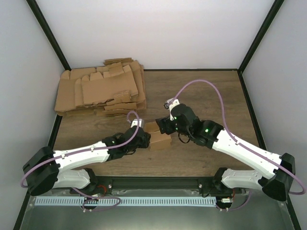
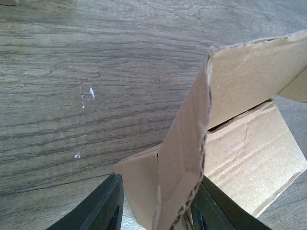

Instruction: Fold the paper box

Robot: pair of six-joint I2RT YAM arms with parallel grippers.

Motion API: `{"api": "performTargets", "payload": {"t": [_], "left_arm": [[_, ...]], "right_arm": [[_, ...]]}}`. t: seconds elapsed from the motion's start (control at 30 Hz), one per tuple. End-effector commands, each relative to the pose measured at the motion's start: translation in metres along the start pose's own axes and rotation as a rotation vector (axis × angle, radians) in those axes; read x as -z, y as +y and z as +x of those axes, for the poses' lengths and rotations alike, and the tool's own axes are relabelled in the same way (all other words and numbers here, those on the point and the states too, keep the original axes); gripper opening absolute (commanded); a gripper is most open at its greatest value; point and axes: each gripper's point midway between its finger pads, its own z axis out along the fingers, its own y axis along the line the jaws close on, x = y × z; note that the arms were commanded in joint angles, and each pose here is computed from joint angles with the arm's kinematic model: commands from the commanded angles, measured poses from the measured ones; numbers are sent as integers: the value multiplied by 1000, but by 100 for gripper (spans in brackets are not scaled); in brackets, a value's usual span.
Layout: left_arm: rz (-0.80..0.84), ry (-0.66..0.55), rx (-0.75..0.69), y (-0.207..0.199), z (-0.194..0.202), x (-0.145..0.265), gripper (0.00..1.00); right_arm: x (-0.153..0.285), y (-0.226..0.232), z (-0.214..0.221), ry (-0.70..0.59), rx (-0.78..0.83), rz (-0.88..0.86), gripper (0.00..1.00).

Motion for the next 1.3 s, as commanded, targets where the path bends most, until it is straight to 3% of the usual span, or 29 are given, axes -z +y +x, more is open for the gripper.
{"api": "performTargets", "payload": {"t": [0.0,0.27,0.67,0.83,1.13,1.27], "left_arm": [[-62,57,-46,13,11,-2,40],[-67,66,-117,3,2,-3,39],[-107,65,-171,6,-2,-4,39],[-112,64,-180,6,-4,-5,39],[-124,89,-207,3,-3,-10,37],[-124,86,-207,1,-5,-8,37]], "right_arm": [[-5,-27,1,46,-47,24,78],[-28,-37,31,178,-30,-58,70],[-61,-72,59,283,19,143,59],[-56,-62,64,301,4,79,39],[-41,-46,80,333,-52,-10,28],[-38,-40,87,351,-56,-8,18]]}}
